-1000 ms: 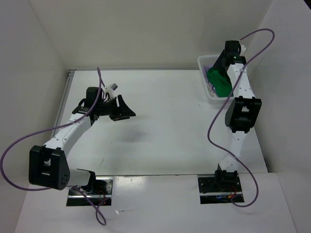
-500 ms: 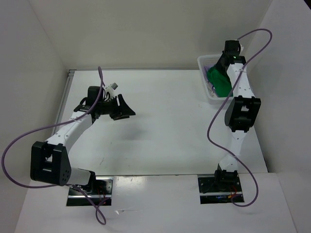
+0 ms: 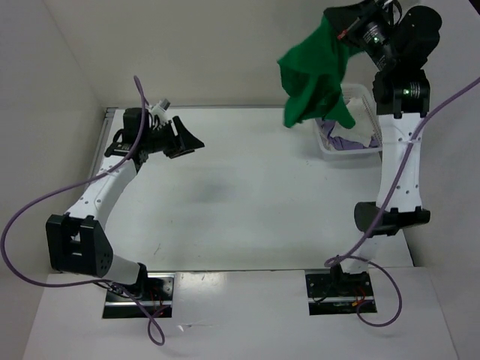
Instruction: Fold and stack the t-shirts
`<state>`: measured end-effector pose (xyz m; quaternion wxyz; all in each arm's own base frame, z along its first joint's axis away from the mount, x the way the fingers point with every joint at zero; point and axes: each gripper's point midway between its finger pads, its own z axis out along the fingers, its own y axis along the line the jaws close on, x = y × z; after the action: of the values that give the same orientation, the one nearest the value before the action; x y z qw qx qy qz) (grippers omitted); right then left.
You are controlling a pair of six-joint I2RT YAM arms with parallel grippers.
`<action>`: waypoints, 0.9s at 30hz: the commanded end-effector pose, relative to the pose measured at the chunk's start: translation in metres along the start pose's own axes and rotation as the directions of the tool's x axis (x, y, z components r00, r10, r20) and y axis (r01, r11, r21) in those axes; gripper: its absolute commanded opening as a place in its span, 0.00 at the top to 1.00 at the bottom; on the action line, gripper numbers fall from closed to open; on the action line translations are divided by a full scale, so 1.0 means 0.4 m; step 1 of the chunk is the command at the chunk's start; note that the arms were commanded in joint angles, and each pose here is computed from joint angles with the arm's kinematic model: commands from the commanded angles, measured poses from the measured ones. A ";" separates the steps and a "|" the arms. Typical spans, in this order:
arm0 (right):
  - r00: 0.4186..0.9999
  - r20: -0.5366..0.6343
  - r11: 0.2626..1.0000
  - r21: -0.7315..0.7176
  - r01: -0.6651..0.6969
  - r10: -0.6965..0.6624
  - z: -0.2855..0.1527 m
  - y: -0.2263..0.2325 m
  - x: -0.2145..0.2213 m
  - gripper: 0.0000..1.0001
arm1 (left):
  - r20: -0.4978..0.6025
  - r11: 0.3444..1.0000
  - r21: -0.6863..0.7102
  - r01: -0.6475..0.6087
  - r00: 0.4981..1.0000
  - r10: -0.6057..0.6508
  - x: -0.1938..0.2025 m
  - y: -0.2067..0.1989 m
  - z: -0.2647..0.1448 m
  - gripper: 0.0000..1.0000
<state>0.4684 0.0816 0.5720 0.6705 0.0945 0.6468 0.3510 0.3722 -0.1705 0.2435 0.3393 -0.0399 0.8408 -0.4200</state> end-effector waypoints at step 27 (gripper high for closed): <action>0.622 -0.743 0.916 0.389 0.102 0.246 -0.309 -0.314 1.172 0.76 | 0.183 0.836 -0.436 0.334 0.942 -0.280 0.108 0.380 -0.169 0.45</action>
<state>0.3571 0.2366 0.1374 0.2872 0.0787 0.9110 0.2854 0.3367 -0.0439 0.1354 0.2787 -0.2846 0.8741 -0.2780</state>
